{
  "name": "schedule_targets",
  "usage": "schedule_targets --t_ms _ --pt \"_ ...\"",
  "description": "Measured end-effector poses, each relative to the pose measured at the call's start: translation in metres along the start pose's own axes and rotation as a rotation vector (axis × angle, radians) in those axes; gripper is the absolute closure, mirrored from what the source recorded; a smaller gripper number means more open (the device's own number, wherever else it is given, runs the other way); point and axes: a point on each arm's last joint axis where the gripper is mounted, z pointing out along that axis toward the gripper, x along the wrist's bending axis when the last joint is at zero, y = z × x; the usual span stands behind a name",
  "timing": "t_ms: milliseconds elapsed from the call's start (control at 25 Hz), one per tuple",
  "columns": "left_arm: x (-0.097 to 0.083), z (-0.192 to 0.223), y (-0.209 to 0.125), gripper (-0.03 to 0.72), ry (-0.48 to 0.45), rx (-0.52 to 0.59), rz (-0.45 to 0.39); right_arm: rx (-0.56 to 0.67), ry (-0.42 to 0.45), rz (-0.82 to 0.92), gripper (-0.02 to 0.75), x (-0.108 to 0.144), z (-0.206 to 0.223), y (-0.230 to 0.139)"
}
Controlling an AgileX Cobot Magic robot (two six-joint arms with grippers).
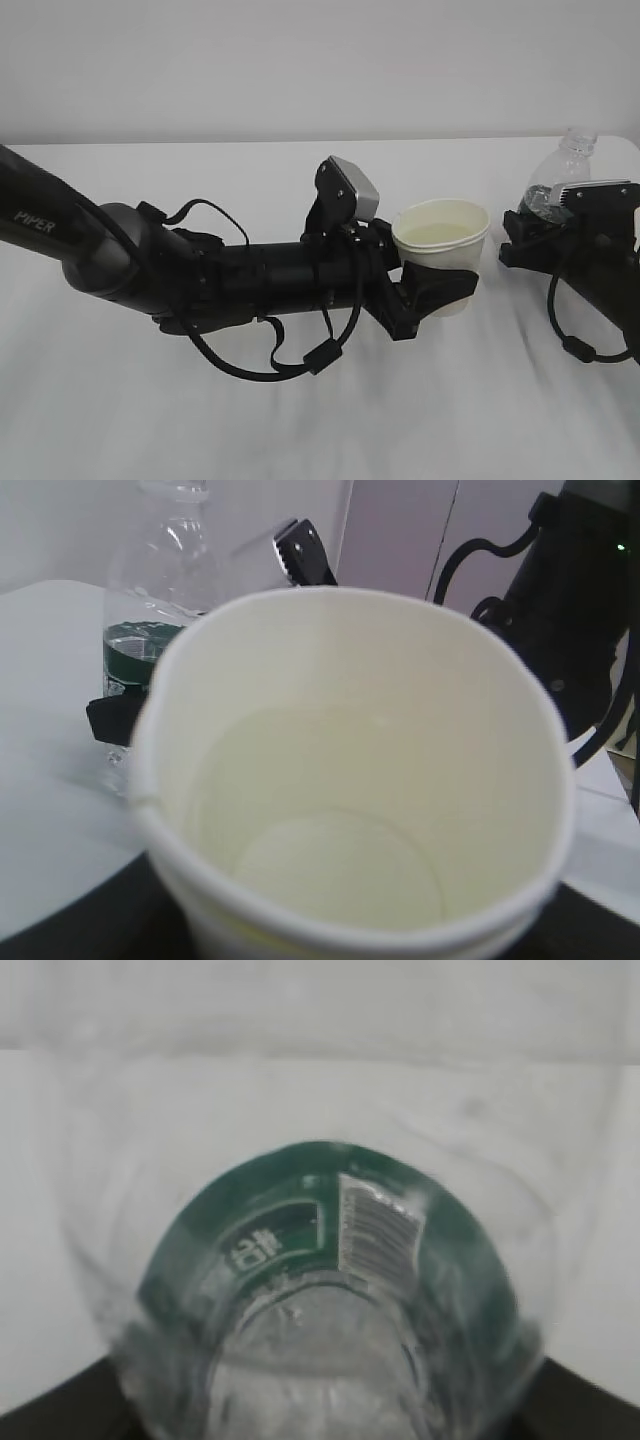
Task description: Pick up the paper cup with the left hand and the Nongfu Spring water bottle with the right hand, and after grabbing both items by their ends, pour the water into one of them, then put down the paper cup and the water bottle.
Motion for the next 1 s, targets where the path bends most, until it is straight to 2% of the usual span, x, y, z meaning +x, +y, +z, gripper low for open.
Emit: schedule_targets --t_ms 480,1000 --pt "0.0 0.0 0.0 0.242 0.0 0.0 0.001 -0.01 0.0 0.01 0.149 0.0 0.0003 0.0011" --pt "0.0 0.0 0.0 0.243 0.0 0.0 0.001 -0.012 0.047 0.048 0.14 0.0042 0.0001 0.0014"
